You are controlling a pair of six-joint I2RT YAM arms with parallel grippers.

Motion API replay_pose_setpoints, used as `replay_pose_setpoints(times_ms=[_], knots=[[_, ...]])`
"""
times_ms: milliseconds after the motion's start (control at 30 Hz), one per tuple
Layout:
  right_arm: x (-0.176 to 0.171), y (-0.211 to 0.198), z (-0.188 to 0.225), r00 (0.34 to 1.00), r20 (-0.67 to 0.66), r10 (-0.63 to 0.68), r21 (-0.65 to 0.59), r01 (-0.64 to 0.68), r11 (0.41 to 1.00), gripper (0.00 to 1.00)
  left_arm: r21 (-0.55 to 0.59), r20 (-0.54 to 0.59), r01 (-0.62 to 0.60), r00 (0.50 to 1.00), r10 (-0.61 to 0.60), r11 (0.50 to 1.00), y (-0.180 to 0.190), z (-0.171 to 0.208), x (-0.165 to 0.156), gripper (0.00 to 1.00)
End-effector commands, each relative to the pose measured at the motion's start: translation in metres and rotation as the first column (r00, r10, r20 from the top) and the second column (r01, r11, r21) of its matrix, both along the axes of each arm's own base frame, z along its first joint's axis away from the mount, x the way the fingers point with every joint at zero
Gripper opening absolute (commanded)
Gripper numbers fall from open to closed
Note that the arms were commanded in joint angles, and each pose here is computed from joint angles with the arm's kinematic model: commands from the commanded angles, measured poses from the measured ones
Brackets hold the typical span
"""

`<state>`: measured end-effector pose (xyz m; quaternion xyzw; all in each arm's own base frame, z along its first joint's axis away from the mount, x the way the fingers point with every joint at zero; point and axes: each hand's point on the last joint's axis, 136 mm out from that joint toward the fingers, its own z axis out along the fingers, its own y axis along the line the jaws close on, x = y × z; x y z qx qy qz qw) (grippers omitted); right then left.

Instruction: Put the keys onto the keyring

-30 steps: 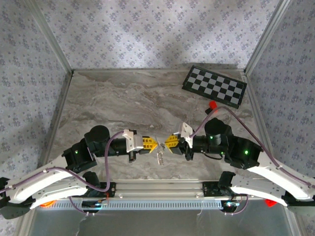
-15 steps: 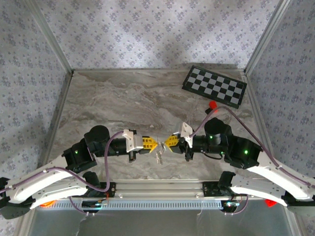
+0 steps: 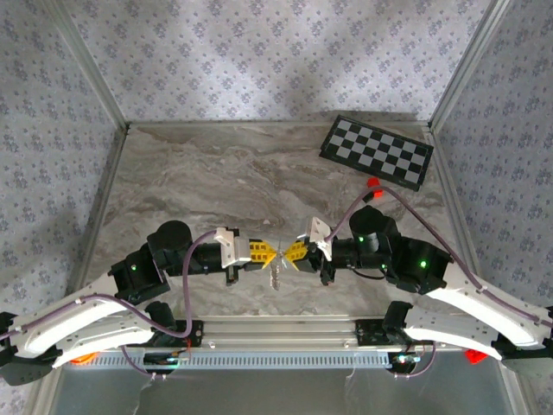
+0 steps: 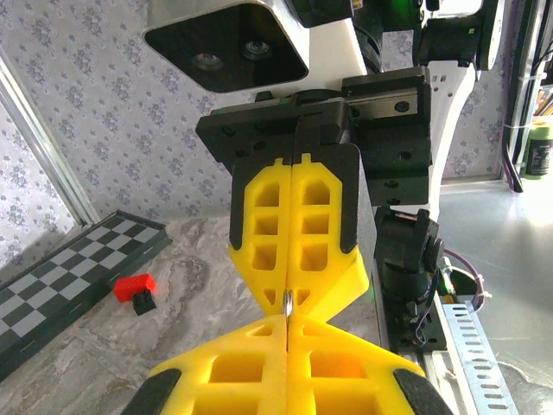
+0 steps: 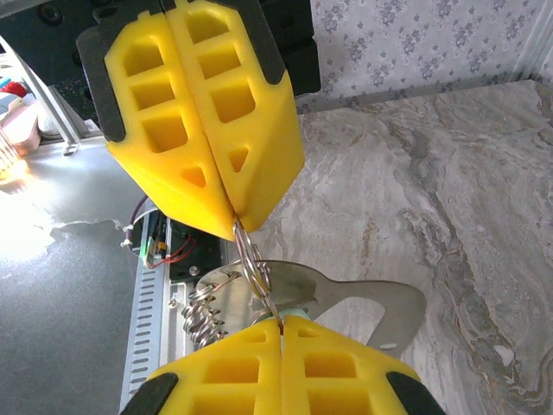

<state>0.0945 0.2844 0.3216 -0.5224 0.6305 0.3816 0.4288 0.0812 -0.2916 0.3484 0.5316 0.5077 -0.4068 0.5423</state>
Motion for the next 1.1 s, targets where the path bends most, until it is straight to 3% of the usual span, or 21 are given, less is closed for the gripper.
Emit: replay_pose_setpoints(times_ms=[0, 267, 333, 833, 1067], knots=[[-0.003, 0.001, -0.001, 1.0, -0.018, 0.01, -0.013, -0.01, 1.0, 0.03, -0.068, 0.037, 0.007, 0.999, -0.005, 0.998, 0.003, 0.02, -0.002, 0.0], [-0.013, -0.016, 0.022, 0.998, 0.065, -0.005, 0.076, 0.001, 0.997, 0.41, -0.072, 0.035, -0.006, 0.999, 0.008, 0.997, 0.004, 0.019, 0.0, 0.0], [-0.017, -0.019, 0.03, 0.995, 0.099, -0.002, 0.114, -0.009, 0.993, 0.46, -0.075, 0.034, -0.005, 0.999, 0.007, 0.997, 0.004, 0.019, 0.0, 0.0], [-0.007, -0.001, 0.033, 0.979, 0.202, -0.027, 0.145, -0.002, 0.989, 0.46, -0.099, 0.033, 0.041, 0.999, -0.038, 0.994, 0.004, 0.023, -0.009, 0.0], [-0.005, 0.005, 0.026, 0.98, 0.199, -0.021, 0.133, -0.006, 0.991, 0.38, -0.107, 0.034, 0.044, 0.999, -0.041, 0.993, 0.007, 0.024, -0.011, 0.0]])
